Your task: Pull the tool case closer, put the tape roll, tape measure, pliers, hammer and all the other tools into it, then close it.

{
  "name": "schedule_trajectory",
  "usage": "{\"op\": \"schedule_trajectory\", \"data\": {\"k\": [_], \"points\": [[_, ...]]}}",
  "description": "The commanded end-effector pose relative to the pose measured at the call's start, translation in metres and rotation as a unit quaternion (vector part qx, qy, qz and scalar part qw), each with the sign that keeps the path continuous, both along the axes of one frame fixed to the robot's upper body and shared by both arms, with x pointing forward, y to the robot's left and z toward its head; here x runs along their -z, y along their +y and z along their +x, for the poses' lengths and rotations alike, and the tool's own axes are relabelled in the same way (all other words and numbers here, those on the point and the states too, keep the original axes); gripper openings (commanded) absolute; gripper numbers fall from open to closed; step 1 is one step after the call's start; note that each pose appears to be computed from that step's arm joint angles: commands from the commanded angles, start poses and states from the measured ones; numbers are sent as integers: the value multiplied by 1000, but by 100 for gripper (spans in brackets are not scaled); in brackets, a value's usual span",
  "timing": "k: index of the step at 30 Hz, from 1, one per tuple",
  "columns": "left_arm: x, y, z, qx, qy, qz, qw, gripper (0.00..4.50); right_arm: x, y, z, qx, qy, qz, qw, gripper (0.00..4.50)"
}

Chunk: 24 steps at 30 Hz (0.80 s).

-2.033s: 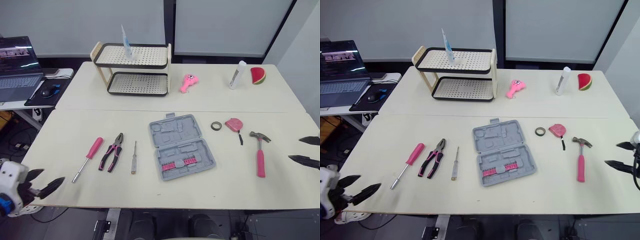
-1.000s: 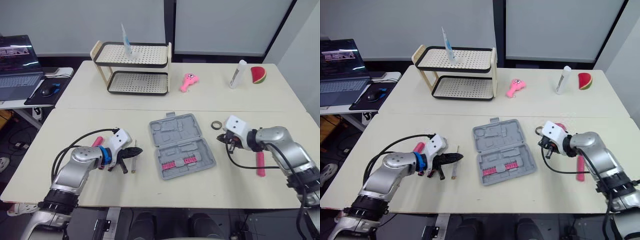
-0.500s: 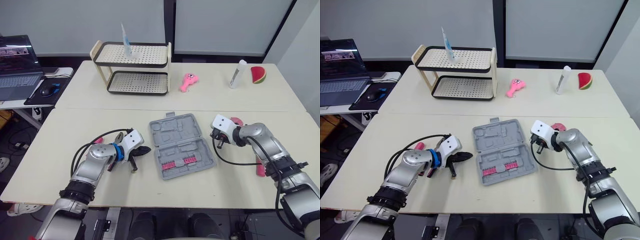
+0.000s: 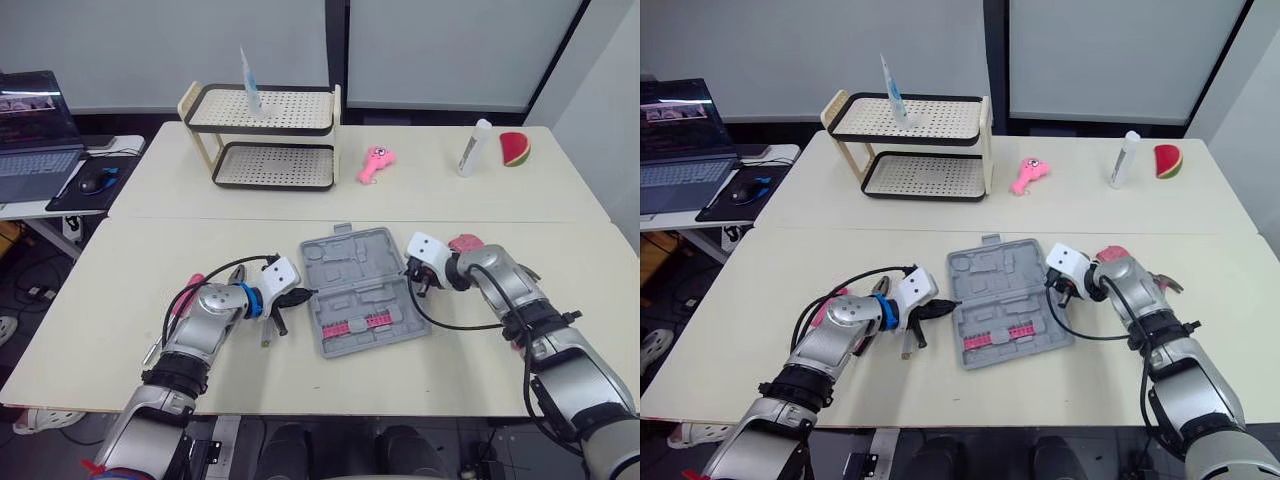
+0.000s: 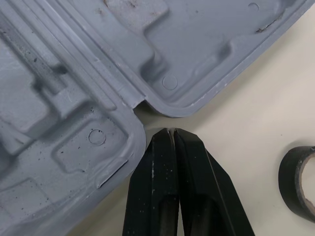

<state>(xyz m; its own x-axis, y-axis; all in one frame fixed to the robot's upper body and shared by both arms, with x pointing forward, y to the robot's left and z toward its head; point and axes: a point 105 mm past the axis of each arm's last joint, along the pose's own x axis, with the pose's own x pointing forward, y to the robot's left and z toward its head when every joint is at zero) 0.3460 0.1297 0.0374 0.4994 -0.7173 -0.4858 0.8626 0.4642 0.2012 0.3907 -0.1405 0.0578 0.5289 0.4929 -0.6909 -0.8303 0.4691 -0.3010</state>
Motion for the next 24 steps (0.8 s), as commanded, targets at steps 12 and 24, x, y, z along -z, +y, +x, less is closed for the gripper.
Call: {"op": "schedule_trajectory", "data": {"k": [12,24], "points": [[-14,-14,2,24,-16,-15,999,0,-11,11,-13,-25,12,31,999,3],[-17,-35,-20,66,13,-43,997,0,-12,-11,-56,17,54,64,996,3]]}}
